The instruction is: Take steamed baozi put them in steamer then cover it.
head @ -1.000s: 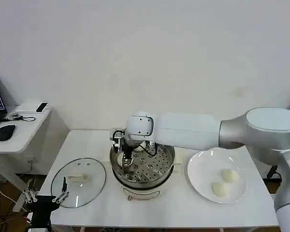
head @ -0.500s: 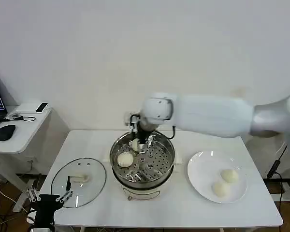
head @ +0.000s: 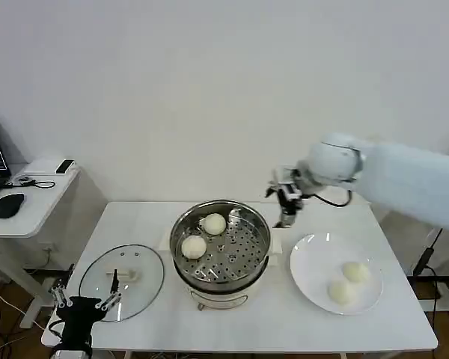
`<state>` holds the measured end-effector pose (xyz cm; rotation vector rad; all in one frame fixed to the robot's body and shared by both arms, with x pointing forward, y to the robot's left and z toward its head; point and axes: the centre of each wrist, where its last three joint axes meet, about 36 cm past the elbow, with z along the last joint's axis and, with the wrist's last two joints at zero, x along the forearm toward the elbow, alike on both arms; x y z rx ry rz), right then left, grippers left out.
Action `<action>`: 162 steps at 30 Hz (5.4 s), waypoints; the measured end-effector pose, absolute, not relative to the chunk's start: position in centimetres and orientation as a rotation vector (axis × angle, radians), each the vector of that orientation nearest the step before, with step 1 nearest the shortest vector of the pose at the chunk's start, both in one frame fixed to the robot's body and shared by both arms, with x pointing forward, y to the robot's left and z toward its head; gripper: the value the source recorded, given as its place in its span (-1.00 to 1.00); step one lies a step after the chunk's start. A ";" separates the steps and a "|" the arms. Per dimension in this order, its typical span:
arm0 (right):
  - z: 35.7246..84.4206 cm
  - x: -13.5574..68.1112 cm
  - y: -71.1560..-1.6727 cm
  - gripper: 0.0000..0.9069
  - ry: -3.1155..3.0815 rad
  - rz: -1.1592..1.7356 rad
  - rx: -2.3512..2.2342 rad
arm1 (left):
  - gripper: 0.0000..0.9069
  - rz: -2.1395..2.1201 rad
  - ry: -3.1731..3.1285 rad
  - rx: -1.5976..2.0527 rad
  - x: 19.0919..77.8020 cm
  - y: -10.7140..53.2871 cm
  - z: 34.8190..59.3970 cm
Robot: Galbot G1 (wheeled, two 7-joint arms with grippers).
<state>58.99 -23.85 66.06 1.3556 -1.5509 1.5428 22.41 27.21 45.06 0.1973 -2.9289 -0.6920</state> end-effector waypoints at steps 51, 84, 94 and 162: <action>47.0 49.9 -38.6 0.98 -1.303 1.478 1.294 | 1.00 -0.702 -2.863 0.195 22.0 27.3 43.0; 48.5 51.8 -38.2 0.40 -1.348 1.384 1.241 | 1.00 -0.700 -2.872 0.190 22.1 27.0 43.1; 54.9 54.5 -37.0 0.40 -1.443 1.446 1.233 | 1.00 -0.710 -2.882 0.193 22.2 27.2 43.4; 59.8 55.6 -3.2 0.53 -0.511 2.205 2.095 | 1.00 -0.667 -2.872 0.348 21.1 27.8 44.1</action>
